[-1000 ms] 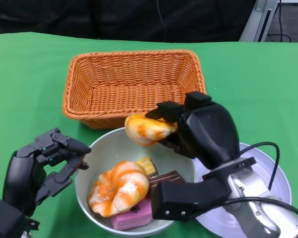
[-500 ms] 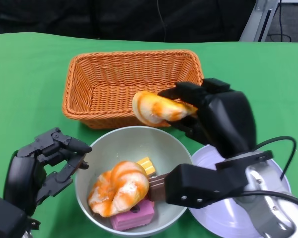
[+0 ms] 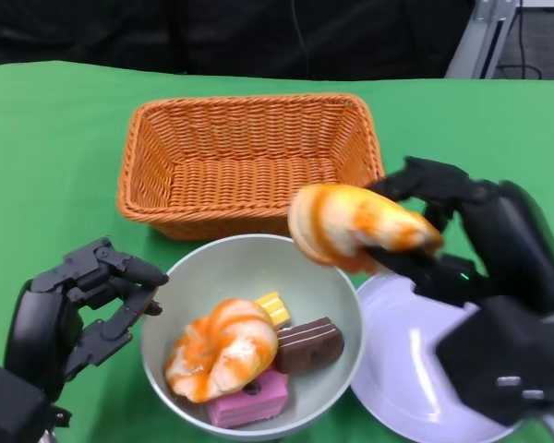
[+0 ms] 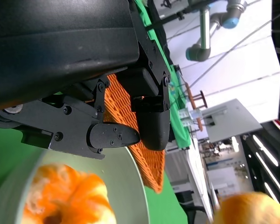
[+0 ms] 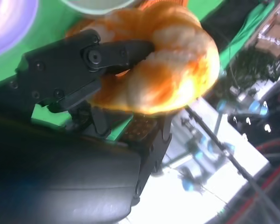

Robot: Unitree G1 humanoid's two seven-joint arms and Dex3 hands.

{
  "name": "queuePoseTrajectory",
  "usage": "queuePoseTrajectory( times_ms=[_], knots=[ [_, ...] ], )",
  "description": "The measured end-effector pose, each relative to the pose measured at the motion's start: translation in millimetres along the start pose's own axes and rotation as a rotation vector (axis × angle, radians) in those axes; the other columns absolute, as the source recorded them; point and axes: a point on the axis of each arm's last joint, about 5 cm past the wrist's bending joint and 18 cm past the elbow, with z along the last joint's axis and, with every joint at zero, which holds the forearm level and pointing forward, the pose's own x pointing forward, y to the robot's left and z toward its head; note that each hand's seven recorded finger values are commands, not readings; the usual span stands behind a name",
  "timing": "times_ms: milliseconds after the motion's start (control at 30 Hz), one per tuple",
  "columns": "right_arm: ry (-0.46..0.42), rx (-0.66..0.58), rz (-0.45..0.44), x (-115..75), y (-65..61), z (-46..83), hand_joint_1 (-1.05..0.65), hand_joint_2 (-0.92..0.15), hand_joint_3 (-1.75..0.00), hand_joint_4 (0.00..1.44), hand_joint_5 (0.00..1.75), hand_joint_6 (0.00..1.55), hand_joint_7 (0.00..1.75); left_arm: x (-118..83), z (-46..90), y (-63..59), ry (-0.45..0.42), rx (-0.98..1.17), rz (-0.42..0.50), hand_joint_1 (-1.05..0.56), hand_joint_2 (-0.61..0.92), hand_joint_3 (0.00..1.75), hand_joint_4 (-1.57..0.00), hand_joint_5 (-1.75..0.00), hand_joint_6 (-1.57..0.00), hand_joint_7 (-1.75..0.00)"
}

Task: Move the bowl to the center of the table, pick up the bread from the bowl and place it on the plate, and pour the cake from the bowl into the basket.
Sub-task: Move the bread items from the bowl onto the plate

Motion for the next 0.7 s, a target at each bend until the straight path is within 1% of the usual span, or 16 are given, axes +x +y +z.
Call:
queuePoseTrajectory(
  times_ms=[67, 133, 200, 233, 333, 433, 500, 600, 700],
  knots=[
    [0.055, 0.036, 0.024, -9.2, -8.1, 0.2, -0.17, -0.69, -0.61, 0.90, 1.47, 0.83, 1.07, 0, -0.1, 0.6, 0.000, 0.004, 0.000, -0.13, 0.92, 0.32, -0.74, -1.37, -0.83, -1.00],
    [0.106, 0.054, 0.036, -16.8, -14.0, -1.9, -0.15, -0.70, -0.60, 0.90, 1.46, 0.84, 1.07, 0, 0.0, 0.6, -0.001, 0.004, 0.000, -0.12, 0.92, 0.34, -0.74, -1.37, -0.83, -1.01],
    [0.153, 0.070, 0.042, -22.8, -18.3, -6.0, -0.14, -0.72, -0.59, 0.86, 1.50, 0.82, 1.09, 0, 0.1, 0.6, -0.002, 0.004, 0.000, -0.11, 0.92, 0.35, -0.74, -1.37, -0.83, -1.01],
    [0.180, 0.076, 0.046, -25.6, -20.4, -8.0, -0.16, -0.73, -0.58, 0.84, 1.51, 0.81, 1.09, 0, 0.0, 0.7, -0.002, 0.004, 0.000, -0.11, 0.92, 0.35, -0.74, -1.37, -0.83, -1.01],
    [0.249, 0.102, 0.049, -32.1, -27.3, -13.3, -0.17, -0.76, -0.55, 0.80, 1.50, 0.80, 1.11, 0, -0.8, 1.2, 0.001, 0.003, 0.002, -0.12, 0.91, 0.36, -0.74, -1.38, -0.82, -1.02],
    [0.323, 0.134, 0.039, -39.7, -34.4, -20.1, -0.17, -0.79, -0.53, 0.75, 1.50, 0.75, 1.17, -1, -1.2, 3.1, 0.004, -0.001, 0.011, -0.13, 0.91, 0.36, -0.74, -1.39, -0.82, -1.01],
    [0.371, 0.143, 0.046, -43.5, -38.3, -23.8, -0.14, -0.81, -0.51, 0.72, 1.51, 0.73, 1.18, -1, -2.0, 5.1, 0.008, -0.001, 0.017, -0.13, 0.91, 0.35, -0.74, -1.39, -0.82, -1.01],
    [0.417, 0.148, 0.066, -47.0, -42.3, -27.2, -0.14, -0.82, -0.50, 0.72, 1.51, 0.72, 1.18, -1, -2.5, 7.7, 0.013, 0.006, 0.016, -0.13, 0.91, 0.35, -0.74, -1.38, -0.82, -1.01],
    [0.463, 0.145, 0.100, -48.1, -45.4, -30.2, -0.16, -0.87, -0.41, 0.71, 1.54, 0.70, 1.20, 1, -1.9, 8.1, 0.008, 0.008, 0.014, -0.14, 0.91, 0.34, -0.74, -1.37, -0.82, -1.01]
  ],
)
